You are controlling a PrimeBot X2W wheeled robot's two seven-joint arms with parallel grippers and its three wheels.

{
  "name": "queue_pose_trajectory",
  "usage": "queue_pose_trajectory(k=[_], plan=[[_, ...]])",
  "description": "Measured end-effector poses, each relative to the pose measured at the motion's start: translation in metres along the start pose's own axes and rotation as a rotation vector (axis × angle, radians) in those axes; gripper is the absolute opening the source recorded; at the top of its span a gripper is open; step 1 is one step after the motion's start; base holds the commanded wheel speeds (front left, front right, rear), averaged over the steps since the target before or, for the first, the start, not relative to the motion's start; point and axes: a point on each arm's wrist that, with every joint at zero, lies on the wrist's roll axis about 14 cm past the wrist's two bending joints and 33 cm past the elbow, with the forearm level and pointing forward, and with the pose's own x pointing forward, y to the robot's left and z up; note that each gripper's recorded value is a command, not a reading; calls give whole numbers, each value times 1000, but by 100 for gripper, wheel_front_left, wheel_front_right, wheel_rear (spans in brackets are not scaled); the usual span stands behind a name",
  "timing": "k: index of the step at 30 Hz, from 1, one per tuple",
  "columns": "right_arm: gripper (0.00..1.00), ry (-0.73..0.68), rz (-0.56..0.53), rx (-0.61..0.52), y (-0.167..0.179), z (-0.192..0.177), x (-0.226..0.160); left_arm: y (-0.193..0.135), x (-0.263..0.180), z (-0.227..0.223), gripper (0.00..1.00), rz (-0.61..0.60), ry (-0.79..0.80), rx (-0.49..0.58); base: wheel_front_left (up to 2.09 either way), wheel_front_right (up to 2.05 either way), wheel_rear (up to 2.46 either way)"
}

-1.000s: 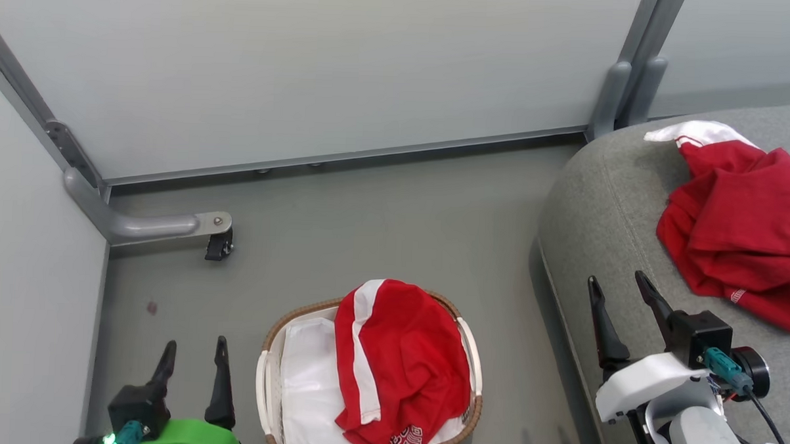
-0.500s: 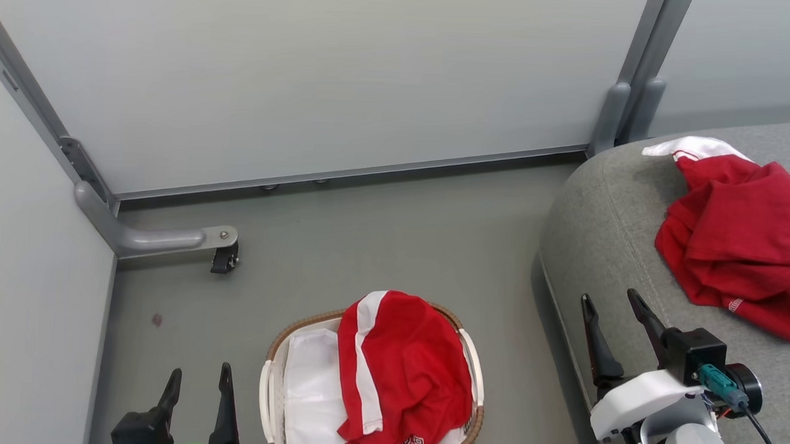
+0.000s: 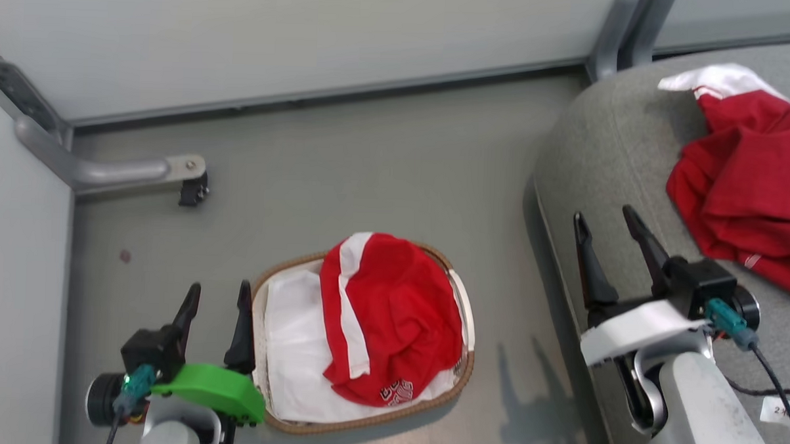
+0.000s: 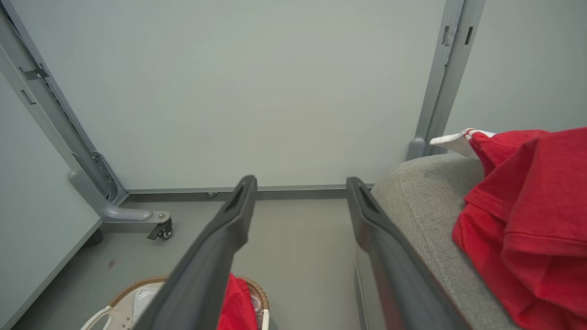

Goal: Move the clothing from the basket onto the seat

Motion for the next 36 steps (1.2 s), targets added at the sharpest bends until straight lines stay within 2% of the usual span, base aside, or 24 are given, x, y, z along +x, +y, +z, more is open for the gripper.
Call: queue_pose_trajectory(k=[9,22,29,36], plan=[[100,-5,8,27,-5,-14,40,-16,60,-26,100,-85,70,-7,0,0,0],[100,43,-17,71,-25,-58,73,-28,127,-104,100,-189,234,0,0,0,0],[100,70,-36,68,-38,-79,79,-38,145,-156,100,-267,343,15,0,0,0],[100,103,-50,57,-49,-100,82,-33,145,-217,100,-283,485,21,0,0,0]])
